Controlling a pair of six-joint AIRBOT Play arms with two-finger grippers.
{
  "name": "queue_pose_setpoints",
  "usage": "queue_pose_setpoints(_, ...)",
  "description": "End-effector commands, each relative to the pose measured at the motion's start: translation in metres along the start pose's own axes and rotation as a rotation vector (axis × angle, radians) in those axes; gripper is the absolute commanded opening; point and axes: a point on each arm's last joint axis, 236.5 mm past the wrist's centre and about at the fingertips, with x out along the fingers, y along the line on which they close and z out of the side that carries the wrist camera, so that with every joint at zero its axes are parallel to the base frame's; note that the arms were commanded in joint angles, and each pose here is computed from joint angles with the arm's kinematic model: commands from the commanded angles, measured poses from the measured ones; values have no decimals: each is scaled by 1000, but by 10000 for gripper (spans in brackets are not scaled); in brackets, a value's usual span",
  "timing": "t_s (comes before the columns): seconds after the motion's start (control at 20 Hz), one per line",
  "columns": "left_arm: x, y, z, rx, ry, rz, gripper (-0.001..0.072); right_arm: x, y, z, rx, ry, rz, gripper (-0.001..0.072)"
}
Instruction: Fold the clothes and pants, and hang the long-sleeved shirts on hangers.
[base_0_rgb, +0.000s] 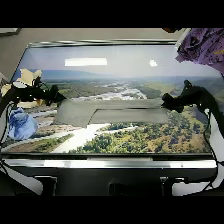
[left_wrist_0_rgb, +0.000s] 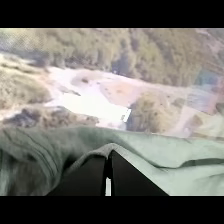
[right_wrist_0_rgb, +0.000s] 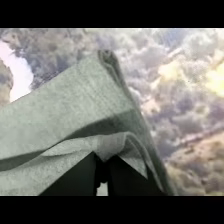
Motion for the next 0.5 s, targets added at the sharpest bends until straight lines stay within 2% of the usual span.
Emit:
queue_pose_setpoints(0.0,15,8,0,-12,16,8,217,16,2,-7,51,38,31,214)
queue_pose_setpoints(0.05,10,4,1,-2,16,4,281,8,7,-6,50,50,45,309)
queue_pose_setpoints(0.15,-12,-7,11,53,-21,19,280,-22,11,8,28,67,59,435)
queue_pose_setpoints(0.25,-47,-10,21,119,-89,119,298,-58,-9,29,38,54,52,496)
queue_pose_setpoints(0.3,-66,-7,23,148,-118,190,324,-69,-26,34,69,55,51,497)
queue_pose_setpoints(0.35,-84,-3,23,179,-143,263,326,-74,-41,32,96,70,51,502)
queue_pose_setpoints(0.4,-99,-1,22,202,-161,315,326,-72,-53,28,89,100,54,557)
queue_pose_setpoints(0.45,-113,-1,20,219,-181,362,326,-68,-55,21,66,137,69,558)
